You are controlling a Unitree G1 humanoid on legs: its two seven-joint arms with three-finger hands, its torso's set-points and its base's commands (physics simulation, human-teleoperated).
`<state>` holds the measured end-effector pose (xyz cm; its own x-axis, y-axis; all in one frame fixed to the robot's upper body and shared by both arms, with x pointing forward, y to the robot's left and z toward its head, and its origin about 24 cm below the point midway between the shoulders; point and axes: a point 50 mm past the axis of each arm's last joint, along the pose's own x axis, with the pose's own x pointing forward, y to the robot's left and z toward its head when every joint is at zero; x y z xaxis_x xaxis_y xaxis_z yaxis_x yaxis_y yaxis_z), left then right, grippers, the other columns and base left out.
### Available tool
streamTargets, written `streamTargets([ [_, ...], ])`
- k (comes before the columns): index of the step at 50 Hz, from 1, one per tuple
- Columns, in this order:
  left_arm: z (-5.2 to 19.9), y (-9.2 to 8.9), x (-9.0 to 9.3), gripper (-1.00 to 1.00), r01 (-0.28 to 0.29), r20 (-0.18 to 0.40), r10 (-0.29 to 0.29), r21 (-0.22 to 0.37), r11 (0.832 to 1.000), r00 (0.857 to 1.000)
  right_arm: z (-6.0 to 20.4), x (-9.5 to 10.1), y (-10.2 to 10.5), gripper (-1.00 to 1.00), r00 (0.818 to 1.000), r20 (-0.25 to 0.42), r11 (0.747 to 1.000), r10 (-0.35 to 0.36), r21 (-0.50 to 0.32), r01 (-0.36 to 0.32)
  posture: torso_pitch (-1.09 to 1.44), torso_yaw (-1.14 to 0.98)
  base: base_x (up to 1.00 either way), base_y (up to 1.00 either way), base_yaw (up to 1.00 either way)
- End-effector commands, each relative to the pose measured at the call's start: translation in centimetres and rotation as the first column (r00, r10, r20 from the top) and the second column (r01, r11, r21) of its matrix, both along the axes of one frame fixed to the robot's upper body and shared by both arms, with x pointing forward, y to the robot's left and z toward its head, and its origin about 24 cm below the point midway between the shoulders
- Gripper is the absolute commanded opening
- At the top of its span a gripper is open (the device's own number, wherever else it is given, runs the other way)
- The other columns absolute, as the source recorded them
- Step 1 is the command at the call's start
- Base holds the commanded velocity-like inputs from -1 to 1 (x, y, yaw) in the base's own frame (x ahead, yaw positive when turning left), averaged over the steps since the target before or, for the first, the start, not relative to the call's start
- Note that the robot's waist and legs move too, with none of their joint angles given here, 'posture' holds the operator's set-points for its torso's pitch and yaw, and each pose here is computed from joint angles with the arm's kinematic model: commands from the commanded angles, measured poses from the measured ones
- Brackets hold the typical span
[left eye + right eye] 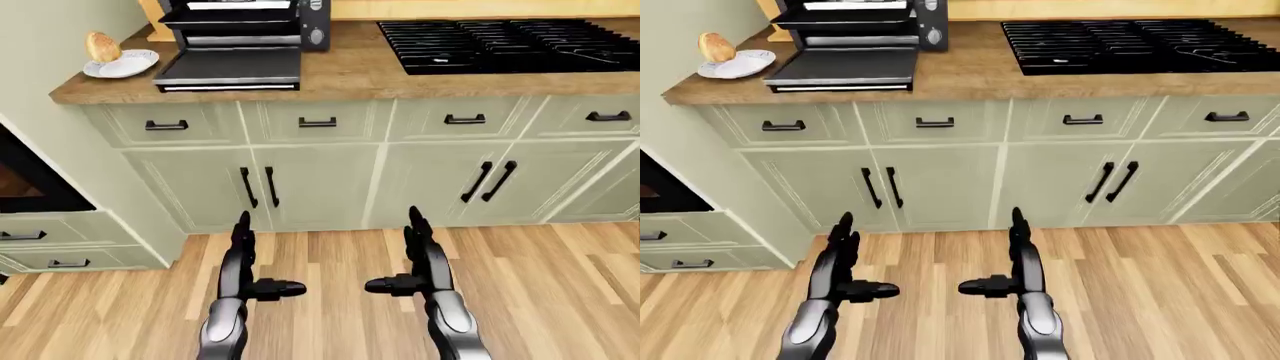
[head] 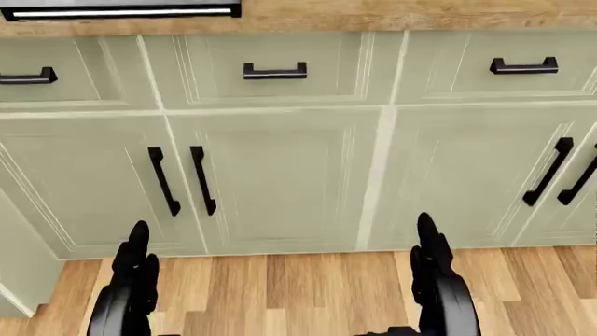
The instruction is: Place the bread on the tray of the toaster oven.
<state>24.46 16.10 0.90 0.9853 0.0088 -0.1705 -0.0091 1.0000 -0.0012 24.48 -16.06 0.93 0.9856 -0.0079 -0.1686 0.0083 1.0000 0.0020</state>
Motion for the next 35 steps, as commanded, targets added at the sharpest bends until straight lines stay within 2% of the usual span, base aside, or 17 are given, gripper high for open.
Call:
streamTargets([
  [1, 3.7, -0.1, 0.8, 1.0, 0.018, 0.171, -0.025, 0.042, 0.999, 0.985, 4.5, 0.7, 0.4, 1.0, 0.984, 0.177, 1.0, 0.023, 0.0, -0.023, 0.0, 0.0, 0.0, 0.0, 0.0],
  [8, 5.1, -0.6, 1.4, 1.0, 0.029, 0.191, -0.038, 0.05, 0.998, 0.981, 5.3, 0.3, -0.1, 1.0, 0.977, 0.214, 1.0, 0.009, 0.003, -0.009, 0.0, 0.0, 0.0, 0.0, 0.0],
  [11, 6.2, -0.4, 1.5, 1.0, 0.022, 0.206, -0.036, 0.067, 0.997, 0.978, 6.9, 0.3, 0.0, 1.0, 0.973, 0.23, 1.0, 0.013, 0.002, -0.014, 0.0, 0.0, 0.0, 0.0, 0.0],
  [13, 9.4, -0.3, 1.1, 1.0, 0.024, 0.251, -0.049, 0.1, 0.995, 0.967, 8.0, 0.0, 0.1, 1.0, 0.962, 0.274, 1.0, 0.016, 0.004, -0.018, 0.0, 0.0, 0.0, 0.0, 0.0],
  [16, 11.0, -0.3, 0.8, 1.0, 0.021, 0.279, -0.053, 0.117, 0.993, 0.959, 9.6, -0.3, 0.3, 1.0, 0.953, 0.302, 1.0, 0.023, -0.007, -0.022, 0.0, 0.0, 0.0, 0.0, 0.0],
  [17, 11.6, -0.2, 0.7, 1.0, 0.02, 0.288, -0.052, 0.113, 0.993, 0.956, 11.2, -0.5, 0.3, 1.0, 0.949, 0.315, 1.0, 0.023, -0.007, -0.022, 0.0, 0.0, 0.0, 0.0, 0.0],
  [21, 14.9, 0.1, 0.3, 1.0, 0.002, 0.343, -0.055, 0.153, 0.988, 0.938, 13.8, -1.3, 0.3, 1.0, 0.924, 0.381, 1.0, 0.022, -0.017, -0.017, 0.0, 0.0, 0.0, 0.0, 0.0],
  [24, 16.3, 0.3, -0.1, 1.0, -0.012, 0.374, -0.05, 0.162, 0.987, 0.926, 15.4, -1.8, 0.5, 1.0, 0.909, 0.416, 1.0, 0.019, -0.008, -0.017, 0.0, 0.0, 0.0, 0.0, 0.0],
  [30, 18.1, 0.1, -0.5, 1.0, -0.021, 0.408, -0.054, 0.178, 0.984, 0.911, 17.6, -2.8, 0.6, 1.0, 0.888, 0.459, 1.0, 0.028, -0.024, -0.019, 0.0, 0.0, 0.0, 0.1, 0.0],
  [35, 18.7, 0.1, -0.6, 1.0, -0.02, 0.42, -0.059, 0.182, 0.983, 0.905, 18.4, -3.3, 0.8, 1.0, 0.881, 0.472, 0.999, 0.032, -0.022, -0.024, 0.0, 0.0, 0.07, 0.7, 0.0],
])
